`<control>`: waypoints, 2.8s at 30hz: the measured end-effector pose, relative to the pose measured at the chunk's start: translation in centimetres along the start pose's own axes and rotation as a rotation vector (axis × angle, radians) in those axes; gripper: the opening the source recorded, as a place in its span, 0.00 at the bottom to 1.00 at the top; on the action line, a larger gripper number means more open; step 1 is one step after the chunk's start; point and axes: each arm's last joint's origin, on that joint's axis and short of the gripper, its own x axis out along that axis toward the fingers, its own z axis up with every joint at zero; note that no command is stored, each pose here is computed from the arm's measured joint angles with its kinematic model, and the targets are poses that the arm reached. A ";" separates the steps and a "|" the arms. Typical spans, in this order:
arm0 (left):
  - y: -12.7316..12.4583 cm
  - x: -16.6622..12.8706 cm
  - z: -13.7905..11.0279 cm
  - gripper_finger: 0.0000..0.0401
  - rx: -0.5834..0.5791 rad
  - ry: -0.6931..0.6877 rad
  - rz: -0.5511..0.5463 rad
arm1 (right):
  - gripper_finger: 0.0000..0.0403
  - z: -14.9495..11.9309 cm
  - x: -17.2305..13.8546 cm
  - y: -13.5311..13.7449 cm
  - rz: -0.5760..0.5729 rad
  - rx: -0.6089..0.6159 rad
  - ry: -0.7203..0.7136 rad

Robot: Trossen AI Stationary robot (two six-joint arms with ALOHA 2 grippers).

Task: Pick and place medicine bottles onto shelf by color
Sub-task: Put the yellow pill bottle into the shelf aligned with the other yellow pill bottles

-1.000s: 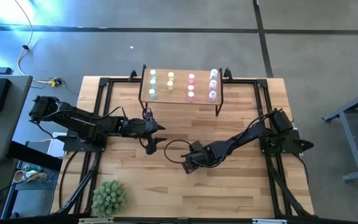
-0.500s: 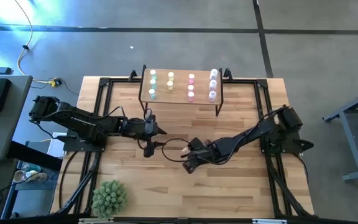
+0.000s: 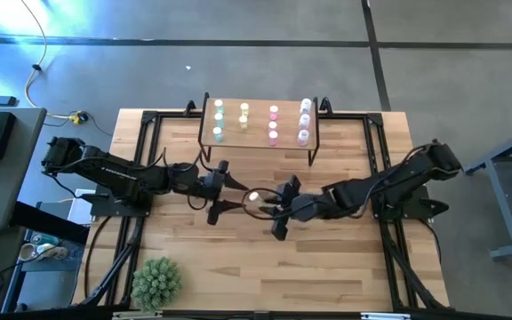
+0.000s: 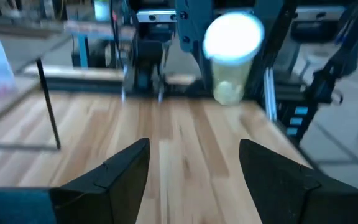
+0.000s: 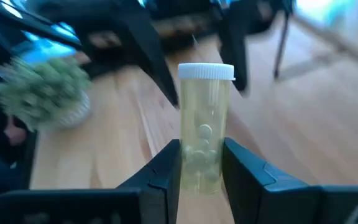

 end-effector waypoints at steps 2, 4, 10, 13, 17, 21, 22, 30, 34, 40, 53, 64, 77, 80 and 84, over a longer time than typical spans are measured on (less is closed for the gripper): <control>0.0 0.0 0.5 0.60 0.003 -0.052 -0.004 | 0.22 0.8 -0.5 0.1 0.022 -0.055 -0.053; -0.1 0.0 1.0 0.60 0.024 -0.099 -0.009 | 0.22 1.5 -0.7 0.3 0.042 -0.110 -0.112; -0.5 -0.2 2.0 0.60 0.075 -0.212 -0.029 | 0.22 2.5 -0.8 0.4 0.060 -0.249 -0.206; -0.9 -0.3 2.3 0.60 0.098 -0.242 -0.047 | 0.22 2.7 -0.7 0.2 0.055 -0.267 -0.217; -1.2 -0.3 2.3 0.60 0.108 -0.252 -0.057 | 0.22 2.9 0.0 -0.5 0.062 -0.283 -0.205; -1.3 -0.3 2.4 0.60 0.108 -0.258 -0.058 | 0.22 2.8 0.8 -1.0 0.084 -0.282 -0.193; -1.3 -0.3 2.4 0.60 0.107 -0.259 -0.059 | 0.22 2.8 1.0 -1.1 0.081 -0.281 -0.192; -1.3 -0.4 2.6 0.60 0.091 -0.281 -0.055 | 0.22 2.2 2.4 -1.4 0.065 -0.314 -0.161; -1.2 -0.3 2.5 0.56 0.089 -0.269 -0.050 | 0.22 2.3 2.4 -1.4 0.064 -0.327 -0.172; -1.2 -0.3 2.4 0.45 0.097 -0.265 -0.043 | 0.22 2.5 2.4 -1.5 0.075 -0.352 -0.188; -1.2 -0.3 2.5 0.29 0.116 -0.267 -0.027 | 0.22 2.5 2.5 -1.5 0.081 -0.357 -0.188; -1.1 -0.3 2.3 0.29 0.114 -0.249 -0.024 | 0.23 2.4 2.6 -1.9 0.067 -0.344 -0.167; -0.5 -0.1 1.0 0.28 0.146 -0.113 0.159 | 0.47 1.2 3.4 -4.7 -0.024 -0.294 0.045; -0.1 -0.1 0.4 0.28 0.149 -0.051 0.208 | 0.48 0.6 3.6 -6.1 -0.076 -0.256 0.142; 0.8 -0.1 -0.1 0.28 0.138 0.007 0.256 | 0.48 0.5 3.8 -7.5 -0.120 -0.210 0.197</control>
